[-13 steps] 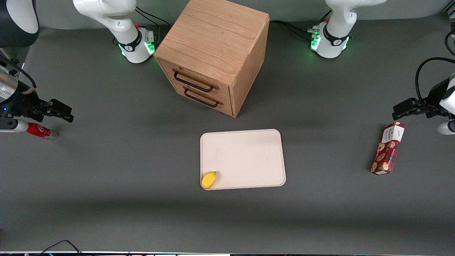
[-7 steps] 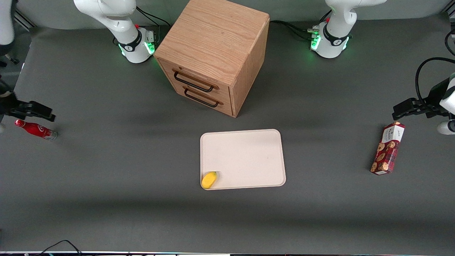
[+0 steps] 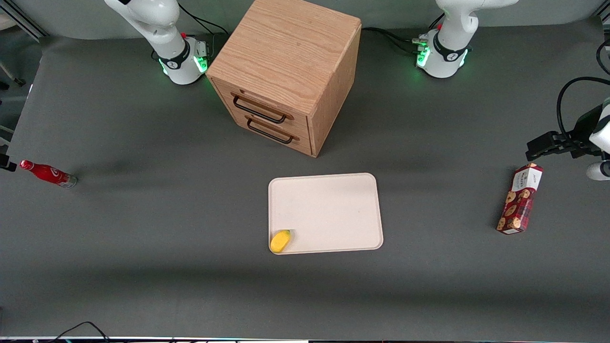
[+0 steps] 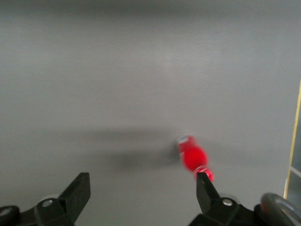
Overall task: Place coke bottle on tray
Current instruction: 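Lower the open right gripper over the red Coca-Cola bottle's cap end, then close the right gripper around the bottle's neck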
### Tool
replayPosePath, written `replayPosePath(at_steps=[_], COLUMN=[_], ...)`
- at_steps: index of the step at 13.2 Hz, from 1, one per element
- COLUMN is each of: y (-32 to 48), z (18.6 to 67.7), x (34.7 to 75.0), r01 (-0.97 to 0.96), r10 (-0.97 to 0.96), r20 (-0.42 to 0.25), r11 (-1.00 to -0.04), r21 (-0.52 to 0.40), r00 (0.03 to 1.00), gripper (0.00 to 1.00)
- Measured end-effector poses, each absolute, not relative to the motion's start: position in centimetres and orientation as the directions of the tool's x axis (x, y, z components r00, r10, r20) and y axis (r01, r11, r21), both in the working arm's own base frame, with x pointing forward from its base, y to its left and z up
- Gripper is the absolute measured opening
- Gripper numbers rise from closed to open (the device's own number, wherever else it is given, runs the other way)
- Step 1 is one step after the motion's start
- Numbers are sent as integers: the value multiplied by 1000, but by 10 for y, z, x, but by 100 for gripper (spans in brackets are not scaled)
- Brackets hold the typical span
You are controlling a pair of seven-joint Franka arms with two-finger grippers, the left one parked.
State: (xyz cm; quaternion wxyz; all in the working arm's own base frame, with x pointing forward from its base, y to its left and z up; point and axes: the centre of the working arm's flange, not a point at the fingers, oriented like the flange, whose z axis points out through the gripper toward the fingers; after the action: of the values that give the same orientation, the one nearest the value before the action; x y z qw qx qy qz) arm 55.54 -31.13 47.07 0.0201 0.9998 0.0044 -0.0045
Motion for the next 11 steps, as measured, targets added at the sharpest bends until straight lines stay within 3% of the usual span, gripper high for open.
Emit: replayPosePath(at_steps=[4, 11], y=[-343, -381], z=[400, 345], x=[534, 484], r01=[27, 60], r10=[26, 59], r20=[-6, -16], r11=[-999, -995], r21=[47, 75], r00=[1000, 998], gripper=[100, 100])
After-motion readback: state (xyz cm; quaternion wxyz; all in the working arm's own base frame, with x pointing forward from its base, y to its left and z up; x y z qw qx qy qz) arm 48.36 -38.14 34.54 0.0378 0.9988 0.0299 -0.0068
